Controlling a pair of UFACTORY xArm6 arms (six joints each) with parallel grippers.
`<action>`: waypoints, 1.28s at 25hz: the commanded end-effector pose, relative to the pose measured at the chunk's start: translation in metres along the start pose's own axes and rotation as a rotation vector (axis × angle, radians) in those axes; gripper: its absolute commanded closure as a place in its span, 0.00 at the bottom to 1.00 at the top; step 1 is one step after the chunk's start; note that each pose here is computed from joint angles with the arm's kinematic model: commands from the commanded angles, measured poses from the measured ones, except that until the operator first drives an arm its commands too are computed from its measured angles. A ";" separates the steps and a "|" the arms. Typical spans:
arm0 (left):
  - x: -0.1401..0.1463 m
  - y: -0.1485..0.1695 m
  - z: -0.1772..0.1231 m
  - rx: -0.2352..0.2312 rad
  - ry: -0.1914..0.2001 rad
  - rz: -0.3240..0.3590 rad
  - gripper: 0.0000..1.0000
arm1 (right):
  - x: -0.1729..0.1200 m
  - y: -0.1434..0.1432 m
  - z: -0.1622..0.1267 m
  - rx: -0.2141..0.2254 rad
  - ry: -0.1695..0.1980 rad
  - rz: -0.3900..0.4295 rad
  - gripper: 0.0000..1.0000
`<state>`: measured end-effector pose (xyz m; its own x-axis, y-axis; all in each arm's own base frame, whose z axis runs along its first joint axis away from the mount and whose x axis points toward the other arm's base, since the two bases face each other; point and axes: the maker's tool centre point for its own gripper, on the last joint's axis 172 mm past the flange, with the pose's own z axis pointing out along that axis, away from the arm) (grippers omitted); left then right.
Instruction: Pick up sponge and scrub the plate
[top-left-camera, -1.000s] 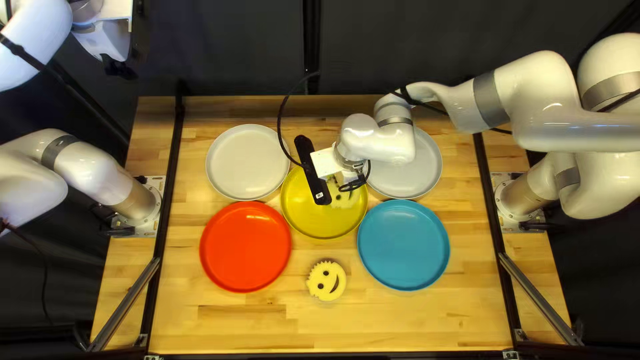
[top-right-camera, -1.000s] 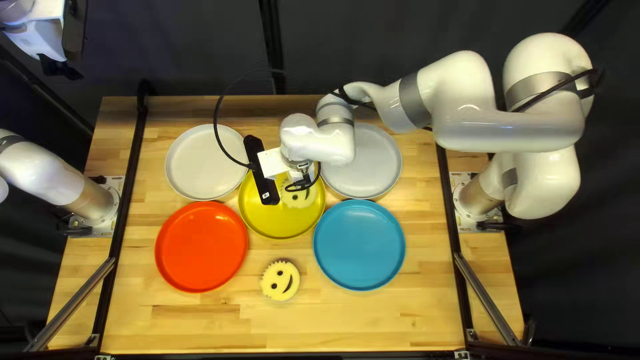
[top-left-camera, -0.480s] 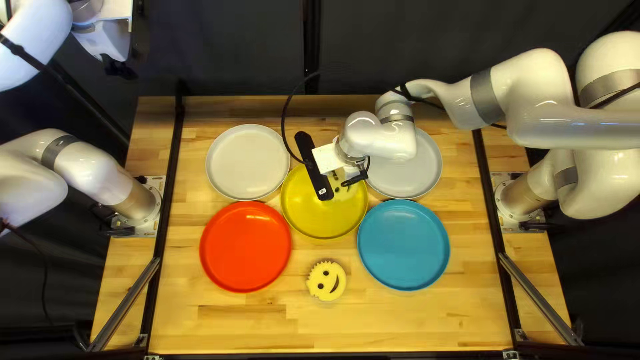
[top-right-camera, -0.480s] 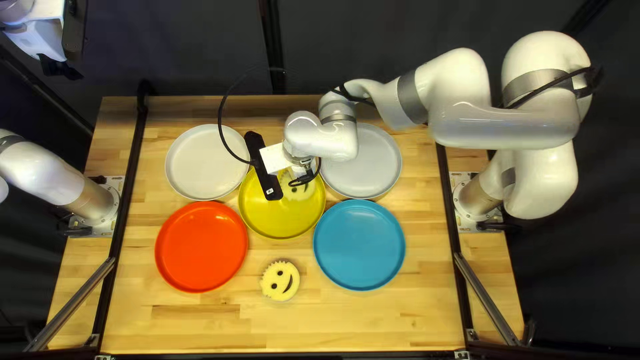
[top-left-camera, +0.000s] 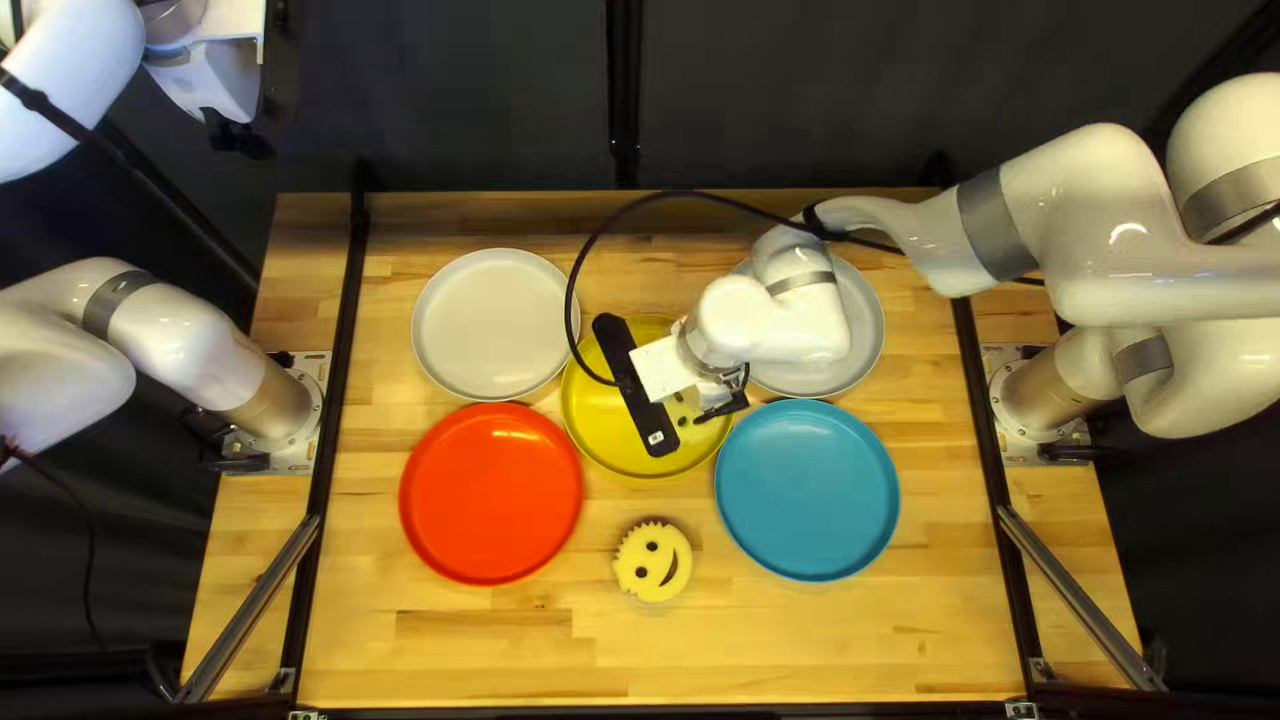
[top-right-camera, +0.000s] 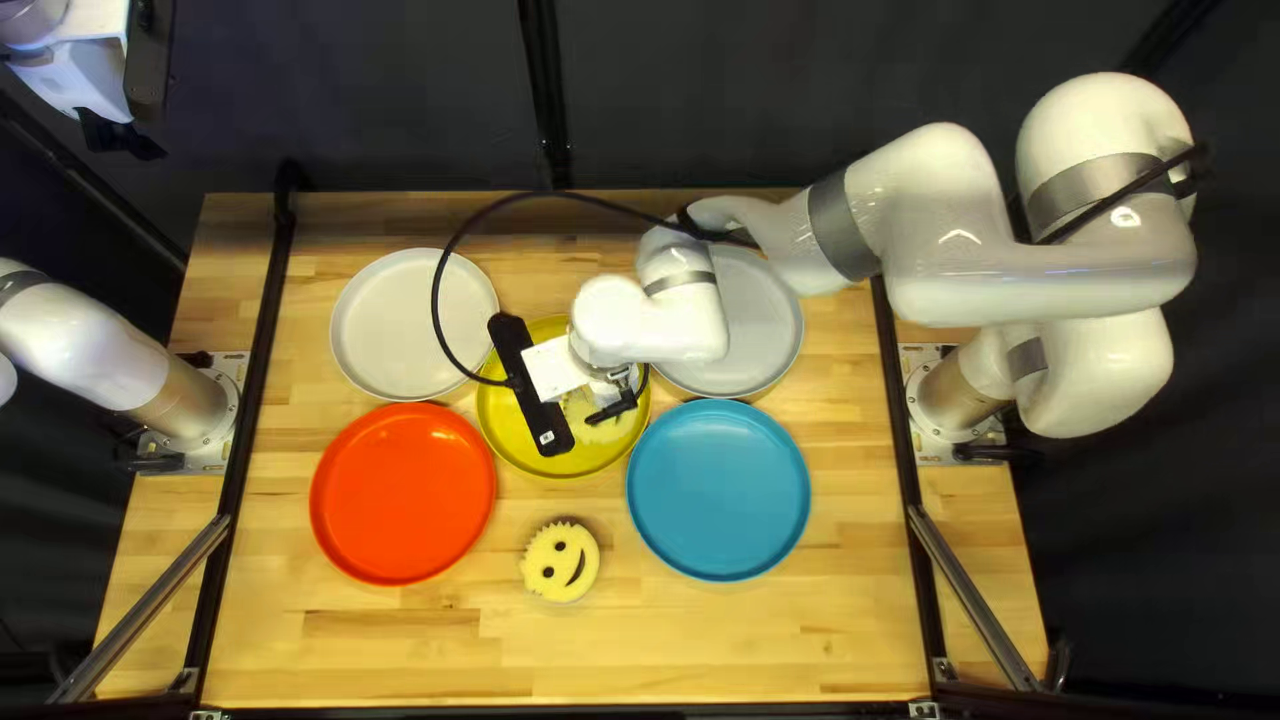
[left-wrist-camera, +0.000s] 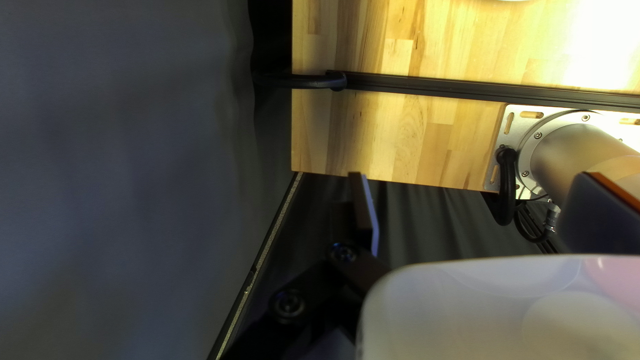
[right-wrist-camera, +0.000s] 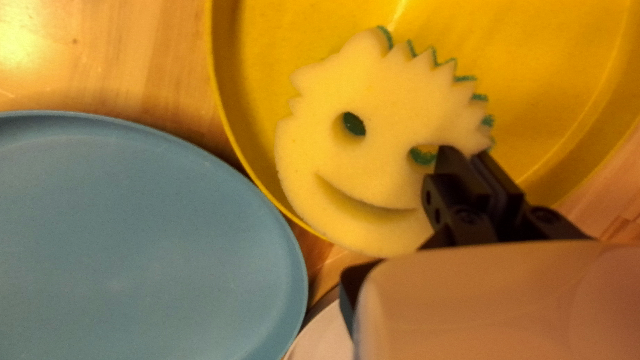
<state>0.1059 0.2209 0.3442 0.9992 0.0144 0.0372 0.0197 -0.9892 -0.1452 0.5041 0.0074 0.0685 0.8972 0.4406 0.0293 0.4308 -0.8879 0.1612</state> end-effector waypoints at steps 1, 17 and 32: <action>0.000 0.000 0.000 0.000 0.000 0.000 0.00 | -0.008 0.018 0.003 0.005 -0.002 0.005 1.00; 0.000 0.000 0.000 0.000 0.000 0.000 0.00 | -0.022 0.102 0.016 0.039 -0.019 0.042 1.00; 0.000 0.000 0.000 0.000 0.000 0.000 0.00 | -0.023 0.057 0.012 0.033 -0.017 0.022 1.00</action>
<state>0.1059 0.2209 0.3442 0.9992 0.0144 0.0373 0.0197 -0.9892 -0.1452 0.5120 -0.0665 0.0648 0.9107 0.4129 0.0129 0.4085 -0.9046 0.1215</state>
